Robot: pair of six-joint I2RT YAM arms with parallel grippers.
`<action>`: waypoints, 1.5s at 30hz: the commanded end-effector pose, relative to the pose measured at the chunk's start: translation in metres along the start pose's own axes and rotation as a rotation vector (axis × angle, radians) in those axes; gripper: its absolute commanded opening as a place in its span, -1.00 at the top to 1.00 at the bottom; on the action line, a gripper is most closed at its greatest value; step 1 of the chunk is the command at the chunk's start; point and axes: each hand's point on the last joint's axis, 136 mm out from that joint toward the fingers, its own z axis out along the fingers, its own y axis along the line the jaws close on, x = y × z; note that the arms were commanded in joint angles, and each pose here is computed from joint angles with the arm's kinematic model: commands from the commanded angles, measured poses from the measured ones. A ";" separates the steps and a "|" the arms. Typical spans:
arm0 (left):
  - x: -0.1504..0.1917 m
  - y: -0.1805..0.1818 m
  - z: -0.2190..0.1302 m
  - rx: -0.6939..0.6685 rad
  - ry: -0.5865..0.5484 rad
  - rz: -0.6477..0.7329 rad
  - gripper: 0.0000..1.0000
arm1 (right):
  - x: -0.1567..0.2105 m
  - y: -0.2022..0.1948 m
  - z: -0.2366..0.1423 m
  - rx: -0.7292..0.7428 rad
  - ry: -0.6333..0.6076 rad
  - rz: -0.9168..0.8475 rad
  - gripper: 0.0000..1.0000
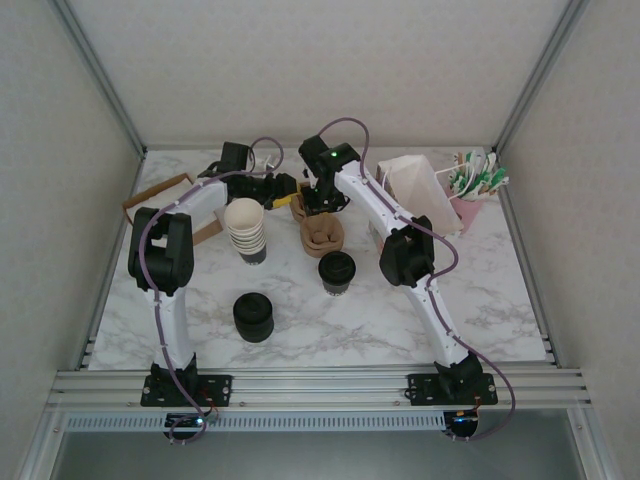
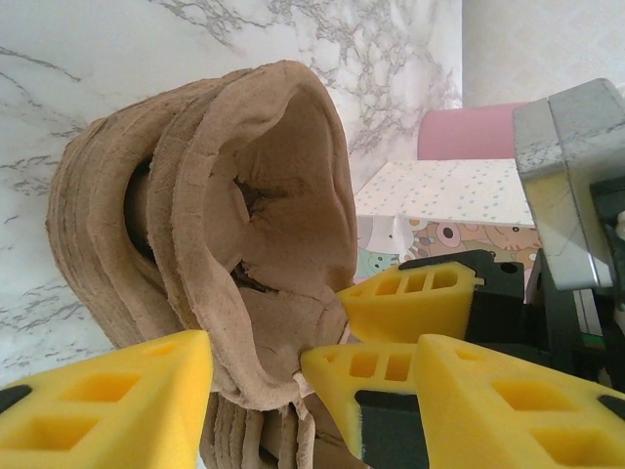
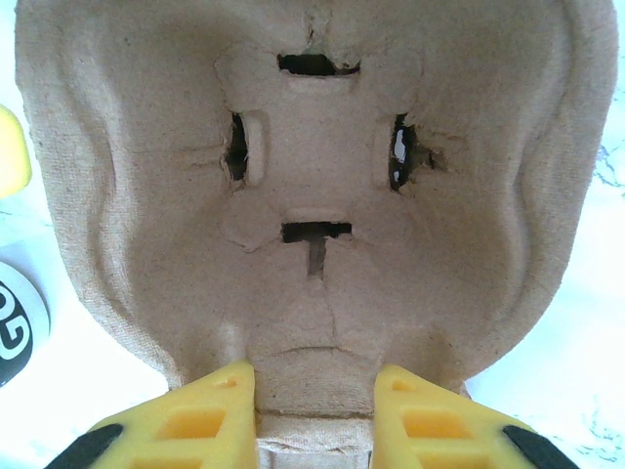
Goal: Pack the takeout coffee
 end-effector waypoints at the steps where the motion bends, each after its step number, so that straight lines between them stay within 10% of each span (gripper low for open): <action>1: 0.008 0.001 0.006 0.007 0.026 0.014 -0.14 | -0.008 0.001 -0.029 -0.021 -0.058 0.013 0.48; 45: 0.009 0.003 0.013 0.013 0.038 0.008 -0.28 | -0.007 0.002 -0.038 -0.023 -0.077 0.015 0.49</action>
